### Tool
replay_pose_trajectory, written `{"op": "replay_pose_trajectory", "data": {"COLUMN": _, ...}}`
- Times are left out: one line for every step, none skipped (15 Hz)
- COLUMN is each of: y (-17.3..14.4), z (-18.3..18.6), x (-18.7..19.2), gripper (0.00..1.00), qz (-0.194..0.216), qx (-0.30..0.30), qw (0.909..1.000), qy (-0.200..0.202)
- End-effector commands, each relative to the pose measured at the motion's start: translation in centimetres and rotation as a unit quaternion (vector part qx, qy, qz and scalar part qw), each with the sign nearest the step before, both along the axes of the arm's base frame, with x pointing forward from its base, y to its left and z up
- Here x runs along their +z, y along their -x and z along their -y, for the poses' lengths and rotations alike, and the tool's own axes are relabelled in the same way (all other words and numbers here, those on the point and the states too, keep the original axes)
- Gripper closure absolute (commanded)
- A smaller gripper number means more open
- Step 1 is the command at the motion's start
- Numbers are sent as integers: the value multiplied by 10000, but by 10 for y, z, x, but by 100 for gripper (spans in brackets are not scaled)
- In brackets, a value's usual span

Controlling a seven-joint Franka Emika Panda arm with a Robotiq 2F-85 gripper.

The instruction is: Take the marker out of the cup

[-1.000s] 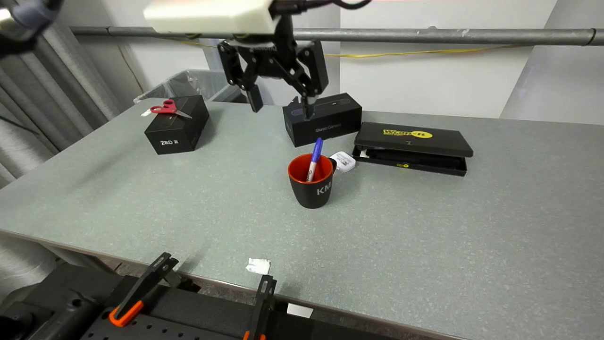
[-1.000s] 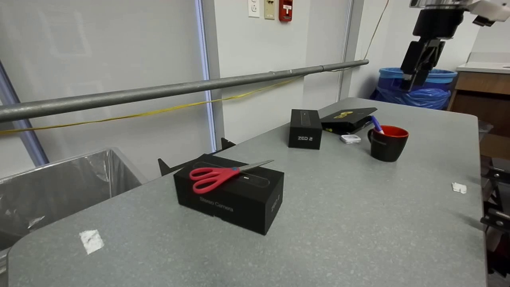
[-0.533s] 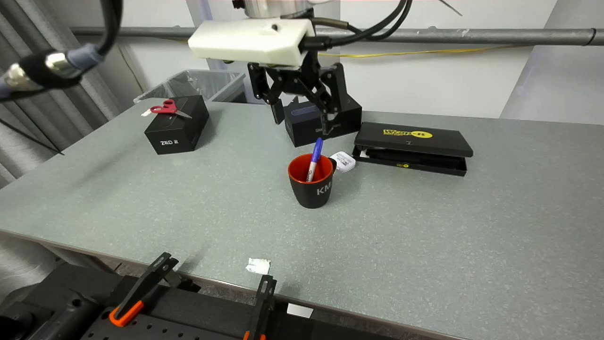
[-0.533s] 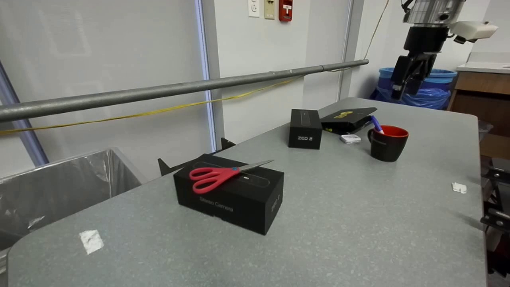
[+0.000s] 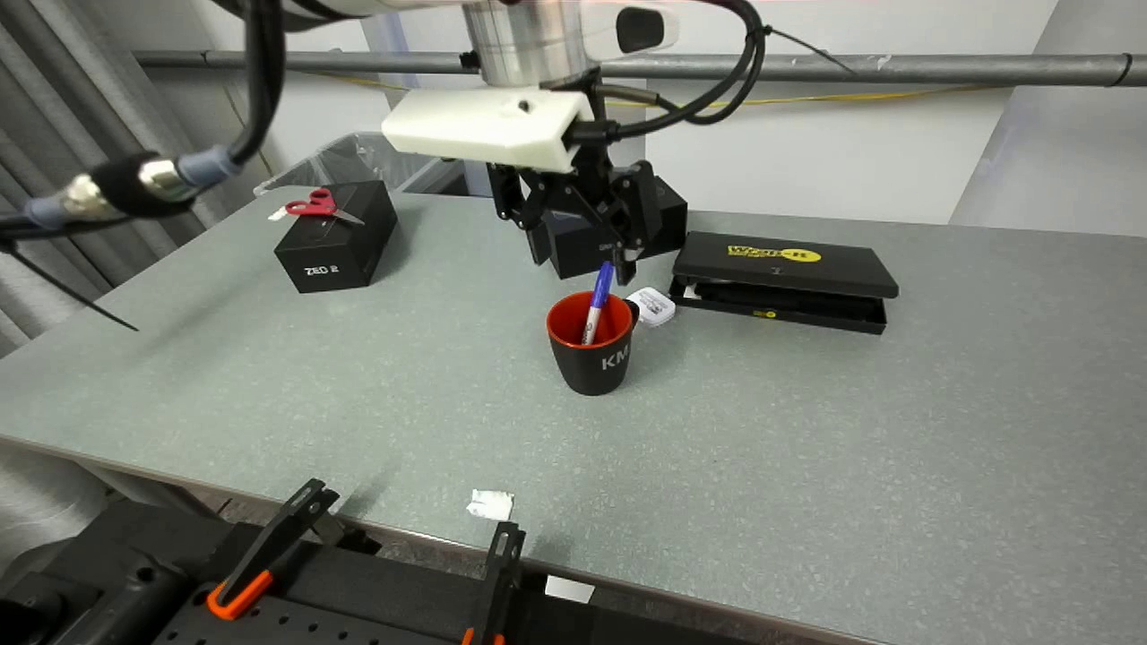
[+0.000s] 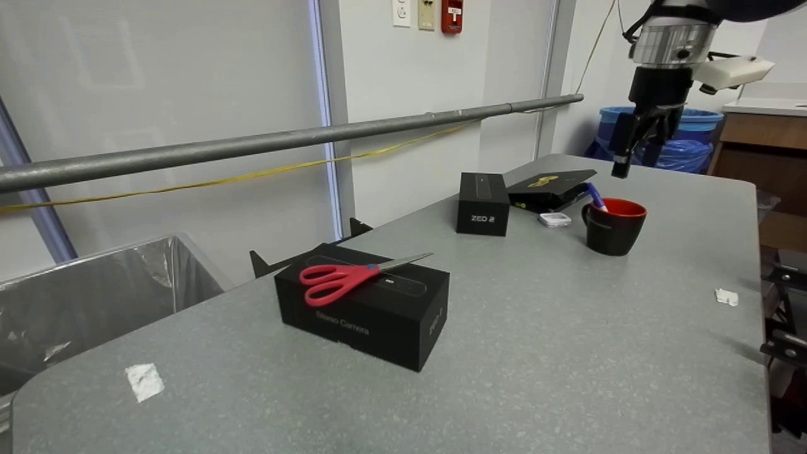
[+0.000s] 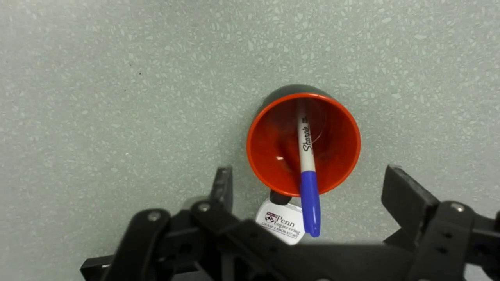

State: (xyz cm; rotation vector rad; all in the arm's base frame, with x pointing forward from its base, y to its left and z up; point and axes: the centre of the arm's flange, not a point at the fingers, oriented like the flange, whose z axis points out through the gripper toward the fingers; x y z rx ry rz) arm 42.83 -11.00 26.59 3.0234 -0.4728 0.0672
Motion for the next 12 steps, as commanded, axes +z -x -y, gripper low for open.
{"op": "replay_pose_trajectory", "data": {"y": -25, "z": 2, "x": -28, "gripper": 0, "qz": 71, "qx": -223, "qw": 9993, "qy": 295}}
{"op": "replay_pose_trajectory", "data": {"y": -28, "z": 3, "x": -31, "gripper": 0, "qz": 84, "qx": -247, "qw": 9991, "qy": 324}}
{"op": "replay_pose_trajectory", "data": {"y": -31, "z": 4, "x": -34, "gripper": 0, "qz": 110, "qx": -284, "qw": 9989, "qy": 354}}
{"op": "replay_pose_trajectory", "data": {"y": -33, "z": 4, "x": -36, "gripper": 0, "qz": 126, "qx": -323, "qw": 9987, "qy": 383}}
{"op": "replay_pose_trajectory", "data": {"y": -35, "z": 5, "x": -38, "gripper": 0, "qz": 197, "qx": -362, "qw": 9982, "qy": 434}}
{"op": "replay_pose_trajectory", "data": {"y": -37, "z": 6, "x": -39, "gripper": 0, "qz": 240, "qx": -376, "qw": 9979, "qy": 471}}
{"op": "replay_pose_trajectory", "data": {"y": -40, "z": 6, "x": -39, "gripper": 0, "qz": 342, "qx": -378, "qw": 9974, "qy": 501}}
{"op": "replay_pose_trajectory", "data": {"y": -42, "z": 7, "x": -39, "gripper": 0, "qz": 402, "qx": -383, "qw": 9972, "qy": 506}}
{"op": "replay_pose_trajectory", "data": {"y": -45, "z": 7, "x": -40, "gripper": 0, "qz": 490, "qx": -399, "qw": 9968, "qy": 485}}
{"op": "replay_pose_trajectory", "data": {"y": -47, "z": 6, "x": -41, "gripper": 0, "qz": 563, "qx": -436, "qw": 9964, "qy": 466}}
{"op": "replay_pose_trajectory", "data": {"y": -48, "z": 6, "x": -43, "gripper": 0, "qz": 591, "qx": -445, "qw": 9962, "qy": 452}}
{"op": "replay_pose_trajectory", "data": {"y": -49, "z": 5, "x": -44, "gripper": 0, "qz": 598, "qx": -454, "qw": 9963, "qy": 423}}
